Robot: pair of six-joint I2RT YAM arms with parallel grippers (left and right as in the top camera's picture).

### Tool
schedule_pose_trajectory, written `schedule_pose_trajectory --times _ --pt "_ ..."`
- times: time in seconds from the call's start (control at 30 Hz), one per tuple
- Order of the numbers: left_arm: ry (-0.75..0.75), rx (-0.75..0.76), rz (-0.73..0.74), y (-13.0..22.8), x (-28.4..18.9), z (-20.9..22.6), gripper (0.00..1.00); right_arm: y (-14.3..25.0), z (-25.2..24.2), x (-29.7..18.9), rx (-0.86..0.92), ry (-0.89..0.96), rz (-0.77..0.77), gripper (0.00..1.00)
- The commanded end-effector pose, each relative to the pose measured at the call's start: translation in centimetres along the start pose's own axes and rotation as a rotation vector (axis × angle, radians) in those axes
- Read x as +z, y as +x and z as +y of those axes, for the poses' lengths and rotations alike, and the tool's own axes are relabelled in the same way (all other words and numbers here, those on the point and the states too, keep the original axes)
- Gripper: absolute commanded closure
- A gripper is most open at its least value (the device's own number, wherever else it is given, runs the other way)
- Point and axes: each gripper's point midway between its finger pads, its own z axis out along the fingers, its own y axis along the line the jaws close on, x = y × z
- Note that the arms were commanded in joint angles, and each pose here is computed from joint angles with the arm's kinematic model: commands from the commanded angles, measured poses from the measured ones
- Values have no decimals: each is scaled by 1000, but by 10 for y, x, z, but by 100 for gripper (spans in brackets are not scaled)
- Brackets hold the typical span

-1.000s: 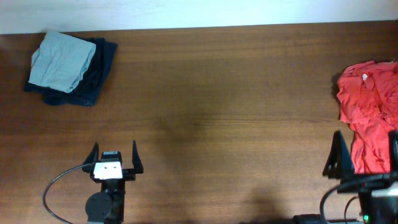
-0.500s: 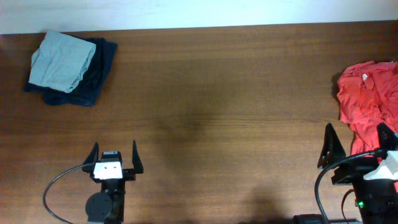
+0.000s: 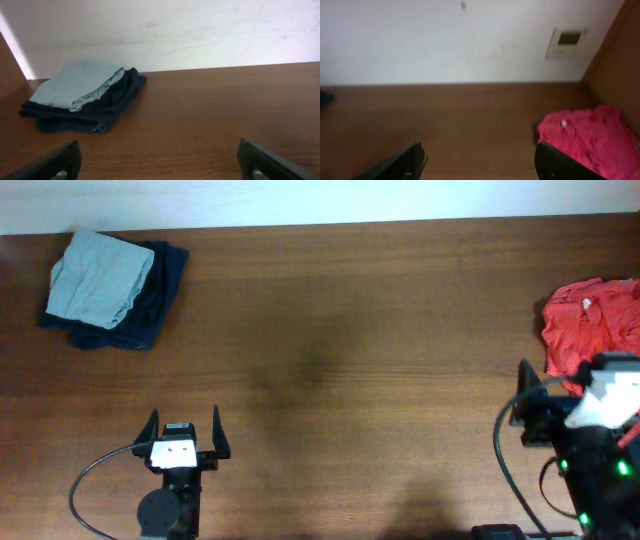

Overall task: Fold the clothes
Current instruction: 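Move the right gripper toward the orange-red shirt at the right edge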

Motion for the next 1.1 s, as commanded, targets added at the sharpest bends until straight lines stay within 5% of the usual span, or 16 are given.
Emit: schedule_pose_trajectory --times 0.0,0.57,1.07 --pt "15 16 -5 0 -1 -3 1 6 -11 15 2 69 63 25" --pt "15 16 -4 0 0 -3 1 82 -19 145 -57 155 467 24" --pt "15 16 -5 0 -1 -3 1 105 -126 218 -17 472 623 34"
